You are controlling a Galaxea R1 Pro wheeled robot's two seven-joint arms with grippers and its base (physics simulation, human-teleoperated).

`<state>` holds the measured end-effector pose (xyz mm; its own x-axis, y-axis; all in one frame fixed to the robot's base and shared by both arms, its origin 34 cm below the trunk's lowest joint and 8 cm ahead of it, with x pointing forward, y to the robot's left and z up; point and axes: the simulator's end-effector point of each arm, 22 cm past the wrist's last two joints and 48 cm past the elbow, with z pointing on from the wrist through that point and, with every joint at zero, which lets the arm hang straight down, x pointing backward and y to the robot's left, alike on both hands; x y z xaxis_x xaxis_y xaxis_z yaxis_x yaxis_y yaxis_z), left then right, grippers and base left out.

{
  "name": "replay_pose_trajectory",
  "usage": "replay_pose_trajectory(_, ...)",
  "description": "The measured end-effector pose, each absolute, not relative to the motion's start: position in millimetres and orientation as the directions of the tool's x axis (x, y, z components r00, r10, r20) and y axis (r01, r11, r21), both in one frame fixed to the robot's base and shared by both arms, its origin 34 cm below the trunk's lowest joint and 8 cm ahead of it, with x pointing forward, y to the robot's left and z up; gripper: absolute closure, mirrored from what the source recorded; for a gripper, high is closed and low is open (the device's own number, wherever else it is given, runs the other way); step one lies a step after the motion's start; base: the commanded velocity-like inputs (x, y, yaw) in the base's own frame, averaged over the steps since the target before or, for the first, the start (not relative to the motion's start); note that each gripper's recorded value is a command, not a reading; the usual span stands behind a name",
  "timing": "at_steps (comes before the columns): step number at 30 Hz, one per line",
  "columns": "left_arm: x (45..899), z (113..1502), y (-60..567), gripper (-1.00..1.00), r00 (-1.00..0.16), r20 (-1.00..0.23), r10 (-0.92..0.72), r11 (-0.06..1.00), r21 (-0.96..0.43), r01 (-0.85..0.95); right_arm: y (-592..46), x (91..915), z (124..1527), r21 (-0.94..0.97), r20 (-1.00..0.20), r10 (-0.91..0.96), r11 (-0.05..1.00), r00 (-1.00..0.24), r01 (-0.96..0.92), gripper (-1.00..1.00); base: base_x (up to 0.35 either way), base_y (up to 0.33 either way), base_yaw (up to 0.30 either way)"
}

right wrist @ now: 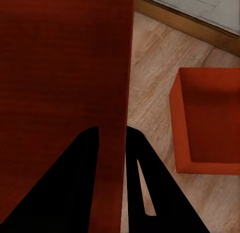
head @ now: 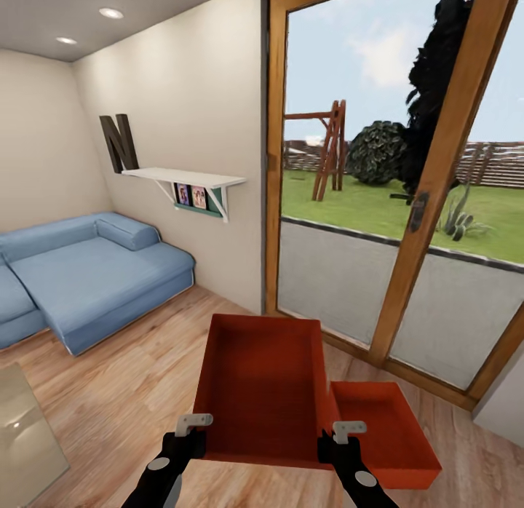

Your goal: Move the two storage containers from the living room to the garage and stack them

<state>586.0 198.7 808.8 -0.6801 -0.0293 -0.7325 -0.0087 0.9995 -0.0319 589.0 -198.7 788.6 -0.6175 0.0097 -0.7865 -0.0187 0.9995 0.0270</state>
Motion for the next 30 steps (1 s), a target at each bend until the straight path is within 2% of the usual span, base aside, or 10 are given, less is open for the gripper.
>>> replay_pose_trajectory(21, 586.6, 810.4, 198.9, 1.00, -0.678, -0.735, -0.030, 0.999, -0.033, -0.009, -198.5, 589.6, 790.4, 0.028, -0.788, 0.011, 0.999, -0.615, -0.018, 1.00, -0.001, 0.001, 0.024)
replay_pose_trajectory(30, 587.1, 810.3, 199.0, 1.00, -0.678, -0.735, -0.030, 0.999, -0.032, -0.008, -198.5, 589.9, 790.2, 0.028, -0.788, 0.011, 0.999, -0.615, -0.018, 1.00, -0.193, 0.228, 0.000)
